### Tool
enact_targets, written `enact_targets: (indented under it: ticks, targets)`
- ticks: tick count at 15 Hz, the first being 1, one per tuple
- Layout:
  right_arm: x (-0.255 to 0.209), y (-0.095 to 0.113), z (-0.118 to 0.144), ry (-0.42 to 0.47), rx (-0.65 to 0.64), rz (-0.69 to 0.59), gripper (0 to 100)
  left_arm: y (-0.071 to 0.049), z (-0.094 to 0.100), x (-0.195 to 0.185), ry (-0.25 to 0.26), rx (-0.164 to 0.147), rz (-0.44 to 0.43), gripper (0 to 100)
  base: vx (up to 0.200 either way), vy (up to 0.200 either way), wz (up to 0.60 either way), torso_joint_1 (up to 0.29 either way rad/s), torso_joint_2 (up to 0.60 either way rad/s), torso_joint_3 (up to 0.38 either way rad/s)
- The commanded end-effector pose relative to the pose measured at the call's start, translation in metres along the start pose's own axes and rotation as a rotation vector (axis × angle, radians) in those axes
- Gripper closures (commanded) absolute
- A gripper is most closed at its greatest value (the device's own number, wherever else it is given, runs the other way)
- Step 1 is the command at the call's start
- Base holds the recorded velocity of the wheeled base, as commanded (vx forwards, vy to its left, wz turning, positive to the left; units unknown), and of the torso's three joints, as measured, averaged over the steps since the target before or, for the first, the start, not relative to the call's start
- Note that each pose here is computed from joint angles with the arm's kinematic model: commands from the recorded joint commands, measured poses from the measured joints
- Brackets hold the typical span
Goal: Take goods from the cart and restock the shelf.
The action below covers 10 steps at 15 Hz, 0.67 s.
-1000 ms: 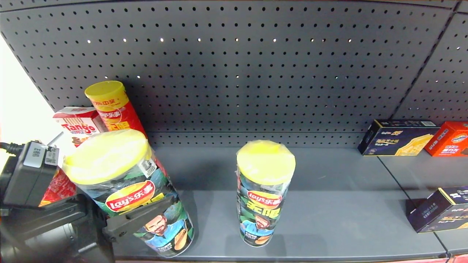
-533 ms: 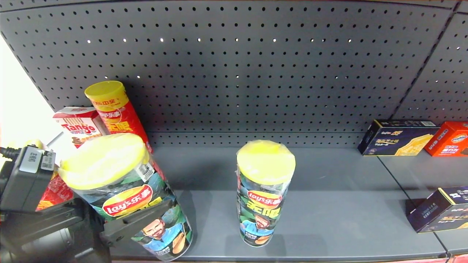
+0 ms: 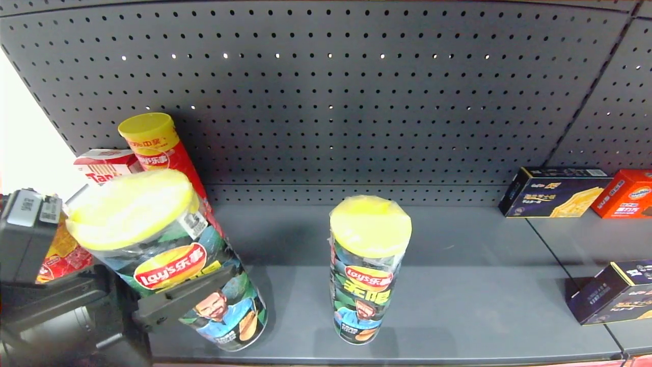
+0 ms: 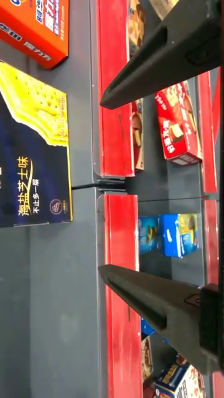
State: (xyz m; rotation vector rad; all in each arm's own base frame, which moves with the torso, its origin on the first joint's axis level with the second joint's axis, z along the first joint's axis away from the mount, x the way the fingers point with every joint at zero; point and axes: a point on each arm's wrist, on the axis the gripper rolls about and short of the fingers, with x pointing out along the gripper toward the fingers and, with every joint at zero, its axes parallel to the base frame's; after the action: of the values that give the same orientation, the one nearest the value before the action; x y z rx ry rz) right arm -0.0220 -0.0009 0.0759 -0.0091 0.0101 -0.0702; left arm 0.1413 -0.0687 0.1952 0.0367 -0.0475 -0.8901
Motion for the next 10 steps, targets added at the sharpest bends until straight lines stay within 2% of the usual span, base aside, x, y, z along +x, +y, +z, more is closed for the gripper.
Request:
enact_targets:
  ticks: [1, 3, 4, 8, 10]
  targets:
    - [0.000, 0.000, 0.000, -0.004, 0.000, 0.000, 0, 0.004, 0.011, 0.004, -0.030, 0.018, 0.036, 100, 0.000, 0.000, 0.00, 0.000, 0.00, 0.000]
    - [0.000, 0.000, 0.000, -0.004, 0.000, 0.000, 0, 0.005, 0.014, 0.009, -0.028, 0.015, 0.033, 100, 0.000, 0.000, 0.00, 0.000, 0.00, 0.000]
    - [0.000, 0.000, 0.000, -0.002, 0.000, 0.000, 0, 0.010, 0.014, 0.018, -0.014, 0.009, 0.032, 100, 0.000, 0.000, 0.00, 0.000, 0.00, 0.000]
    - [0.000, 0.000, 0.000, -0.004, 0.000, 0.000, 0, 0.030, 0.033, 0.052, -0.050, 0.028, 0.034, 100, 0.000, 0.000, 0.00, 0.000, 0.00, 0.000]
    - [0.000, 0.000, 0.000, -0.004, 0.000, 0.000, 0, 0.043, 0.040, 0.075, -0.024, 0.014, 0.024, 100, 0.000, 0.000, 0.00, 0.000, 0.00, 0.000]
